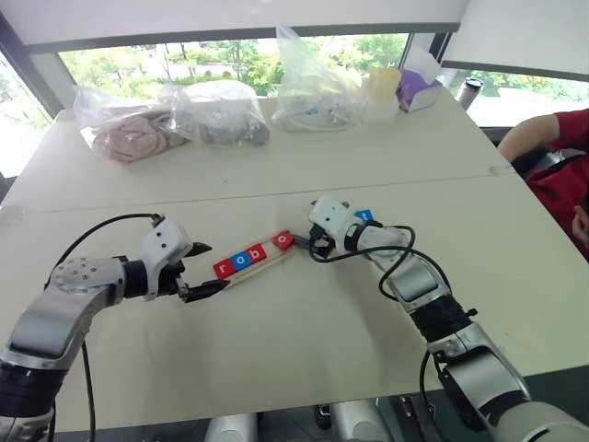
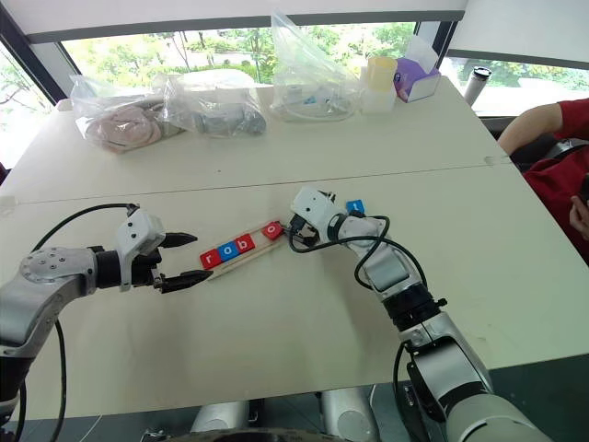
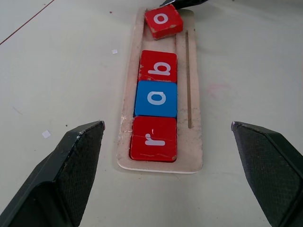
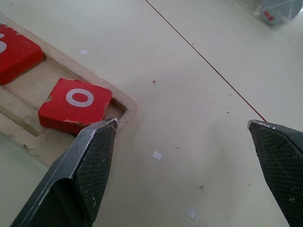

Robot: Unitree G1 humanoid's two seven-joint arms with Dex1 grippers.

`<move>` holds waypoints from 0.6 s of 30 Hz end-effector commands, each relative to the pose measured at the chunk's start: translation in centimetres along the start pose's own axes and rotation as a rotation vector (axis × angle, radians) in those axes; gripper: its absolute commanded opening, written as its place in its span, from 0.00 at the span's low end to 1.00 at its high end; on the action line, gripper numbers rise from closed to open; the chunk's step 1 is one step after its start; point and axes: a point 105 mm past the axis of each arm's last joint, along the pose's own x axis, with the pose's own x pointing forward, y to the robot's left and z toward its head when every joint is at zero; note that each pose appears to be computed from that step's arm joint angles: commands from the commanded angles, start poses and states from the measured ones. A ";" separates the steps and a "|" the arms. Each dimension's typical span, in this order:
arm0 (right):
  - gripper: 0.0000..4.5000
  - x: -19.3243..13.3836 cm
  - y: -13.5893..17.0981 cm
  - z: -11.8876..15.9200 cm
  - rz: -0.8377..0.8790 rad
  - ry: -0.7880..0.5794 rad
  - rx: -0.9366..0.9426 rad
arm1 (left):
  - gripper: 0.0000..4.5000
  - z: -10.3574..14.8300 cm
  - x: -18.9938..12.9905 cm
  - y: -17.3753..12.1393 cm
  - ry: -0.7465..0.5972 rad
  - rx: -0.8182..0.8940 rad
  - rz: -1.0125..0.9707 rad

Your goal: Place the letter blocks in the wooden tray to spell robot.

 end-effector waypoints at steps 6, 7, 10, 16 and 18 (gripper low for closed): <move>0.99 0.1 1.9 2.3 0.048 -0.072 -0.010 | 1.00 1.1 -0.5 0.2 -0.020 0.050 0.020; 0.99 0.1 1.9 2.3 0.048 -0.070 -0.009 | 1.00 1.2 -0.5 0.2 -0.021 0.050 0.020; 0.99 0.0 1.8 2.2 0.039 -0.063 -0.012 | 1.00 1.2 -0.5 0.2 -0.021 0.051 0.020; 0.99 -1.3 -1.4 1.5 -0.108 -0.030 -0.011 | 1.00 1.2 -0.6 0.2 -0.023 0.053 0.017; 0.99 -3.5 -3.0 1.7 -0.200 -0.077 0.131 | 1.00 1.6 -0.8 0.1 -0.044 0.043 0.002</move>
